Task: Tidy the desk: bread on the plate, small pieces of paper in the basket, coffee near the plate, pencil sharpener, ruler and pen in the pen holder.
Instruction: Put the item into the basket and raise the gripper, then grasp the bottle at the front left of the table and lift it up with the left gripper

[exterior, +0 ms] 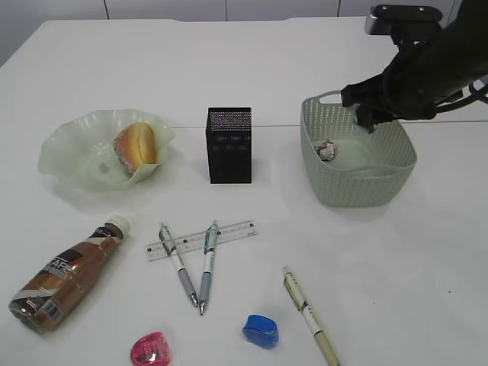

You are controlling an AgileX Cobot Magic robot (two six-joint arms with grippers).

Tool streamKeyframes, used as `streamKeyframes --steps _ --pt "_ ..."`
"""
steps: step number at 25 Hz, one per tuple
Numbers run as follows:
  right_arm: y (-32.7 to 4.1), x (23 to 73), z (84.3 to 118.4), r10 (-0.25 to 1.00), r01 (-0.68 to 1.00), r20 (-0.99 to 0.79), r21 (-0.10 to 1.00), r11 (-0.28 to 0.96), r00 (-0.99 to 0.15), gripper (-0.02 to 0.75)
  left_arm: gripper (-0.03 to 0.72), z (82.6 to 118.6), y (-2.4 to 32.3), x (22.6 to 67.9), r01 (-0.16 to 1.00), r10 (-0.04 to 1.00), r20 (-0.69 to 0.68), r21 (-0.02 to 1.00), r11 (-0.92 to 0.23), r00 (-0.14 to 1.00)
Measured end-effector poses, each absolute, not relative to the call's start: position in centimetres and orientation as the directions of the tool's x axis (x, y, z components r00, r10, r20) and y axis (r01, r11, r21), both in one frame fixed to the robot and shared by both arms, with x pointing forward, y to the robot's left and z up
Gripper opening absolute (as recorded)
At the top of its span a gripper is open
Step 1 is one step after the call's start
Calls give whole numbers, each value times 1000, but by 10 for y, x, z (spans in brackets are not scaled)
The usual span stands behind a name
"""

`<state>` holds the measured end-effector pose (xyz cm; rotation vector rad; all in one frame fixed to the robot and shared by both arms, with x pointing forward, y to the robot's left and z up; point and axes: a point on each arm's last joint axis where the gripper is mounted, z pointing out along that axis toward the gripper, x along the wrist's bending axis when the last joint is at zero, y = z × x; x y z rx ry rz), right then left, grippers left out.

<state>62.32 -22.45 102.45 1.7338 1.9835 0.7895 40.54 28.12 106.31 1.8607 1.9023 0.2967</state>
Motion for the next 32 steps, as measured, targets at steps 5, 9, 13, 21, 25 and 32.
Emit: streamKeyframes --steps 5,9,13,21,25,32 --pt "-224 628 1023 985 762 73 643 76 -159 482 360 1063 281 405 886 985 -172 460 62 21" --pt "-224 623 1025 984 787 75 612 80 -159 561 357 1063 281 405 886 985 -172 460 62 21" --pt "-227 602 1038 983 853 72 510 112 -171 527 352 1063 281 405 886 985 -172 460 62 21" --pt "-239 547 1066 976 853 19 490 181 -218 480 350 1063 281 405 886 985 -172 460 62 21" --pt "-246 509 1059 976 882 21 431 189 -219 479 350 1063 281 405 885 985 -169 464 49 34" --pt "-257 448 1036 975 923 28 330 197 -218 479 350 1060 264 415 865 975 -140 495 -81 171"
